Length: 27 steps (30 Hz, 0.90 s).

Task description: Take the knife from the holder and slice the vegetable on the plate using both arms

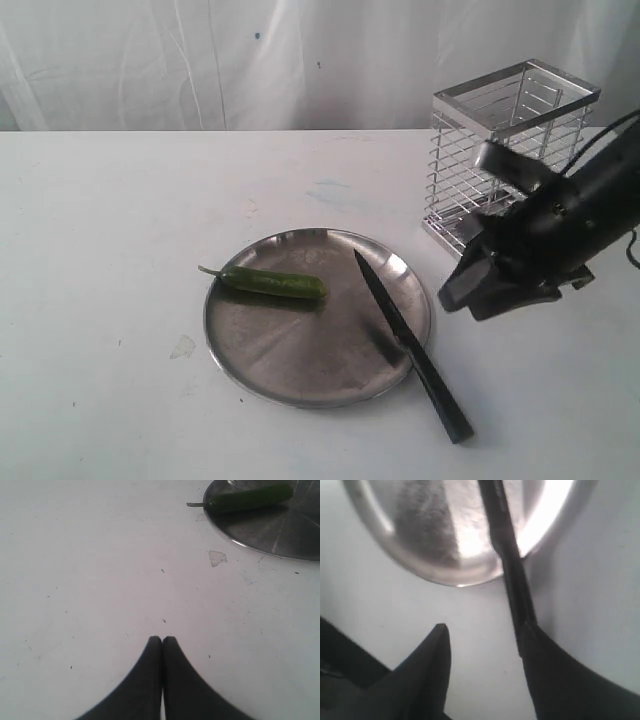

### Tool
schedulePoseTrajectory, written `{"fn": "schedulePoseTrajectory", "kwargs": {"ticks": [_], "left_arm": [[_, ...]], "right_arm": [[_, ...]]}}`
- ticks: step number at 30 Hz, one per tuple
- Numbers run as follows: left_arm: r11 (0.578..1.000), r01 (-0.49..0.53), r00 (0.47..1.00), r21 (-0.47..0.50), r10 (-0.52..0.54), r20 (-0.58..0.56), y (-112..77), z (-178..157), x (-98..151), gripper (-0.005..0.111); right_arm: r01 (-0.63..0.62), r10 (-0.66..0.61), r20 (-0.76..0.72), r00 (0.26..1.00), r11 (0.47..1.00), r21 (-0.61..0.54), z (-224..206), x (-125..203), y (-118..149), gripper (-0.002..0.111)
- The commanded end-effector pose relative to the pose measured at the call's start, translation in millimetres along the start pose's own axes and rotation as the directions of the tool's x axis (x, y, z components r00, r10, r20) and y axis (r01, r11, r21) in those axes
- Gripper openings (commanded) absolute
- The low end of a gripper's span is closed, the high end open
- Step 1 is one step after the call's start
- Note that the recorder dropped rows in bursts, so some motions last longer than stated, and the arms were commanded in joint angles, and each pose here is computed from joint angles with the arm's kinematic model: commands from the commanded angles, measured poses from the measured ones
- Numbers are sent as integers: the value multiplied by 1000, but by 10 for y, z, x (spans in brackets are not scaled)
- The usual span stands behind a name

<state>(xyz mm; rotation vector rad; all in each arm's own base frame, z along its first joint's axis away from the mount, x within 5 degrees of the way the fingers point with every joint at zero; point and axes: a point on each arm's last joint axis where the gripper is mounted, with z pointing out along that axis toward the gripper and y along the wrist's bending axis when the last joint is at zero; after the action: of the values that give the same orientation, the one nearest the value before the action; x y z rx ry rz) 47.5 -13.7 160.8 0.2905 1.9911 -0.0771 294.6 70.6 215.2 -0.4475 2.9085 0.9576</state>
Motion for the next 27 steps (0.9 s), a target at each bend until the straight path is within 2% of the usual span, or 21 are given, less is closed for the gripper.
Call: {"fn": "schedulePoseTrajectory", "kwargs": {"ticks": [1,3,7,11,17,24,27], "left_arm": [[1000,14,1000,11,-14,-6,-10,2,15,0],[1000,14,1000,11,-14,-6,-10,2,15,0],[1000,14,1000,11,-14,-6,-10,2,15,0],[1000,14,1000,11,-14,-6,-10,2,15,0],[1000,14,1000,11,-14,-6,-10,2,15,0],[1000,14,1000,11,-14,-6,-10,2,15,0],[1000,14,1000,11,-14,-6,-10,2,15,0]], "right_arm": [[161,-123,198,972,968,-191,-202,26,-71,42],[203,-173,164,971,961,-186,-105,133,-121,42],[189,-168,112,979,957,-218,121,301,-218,42],[141,-126,160,979,986,-89,259,276,-343,43],[148,-136,138,981,985,-86,389,287,-280,63],[266,-259,91,961,962,-68,621,262,-213,64],[265,-259,89,962,962,-61,649,256,-223,64]]}}
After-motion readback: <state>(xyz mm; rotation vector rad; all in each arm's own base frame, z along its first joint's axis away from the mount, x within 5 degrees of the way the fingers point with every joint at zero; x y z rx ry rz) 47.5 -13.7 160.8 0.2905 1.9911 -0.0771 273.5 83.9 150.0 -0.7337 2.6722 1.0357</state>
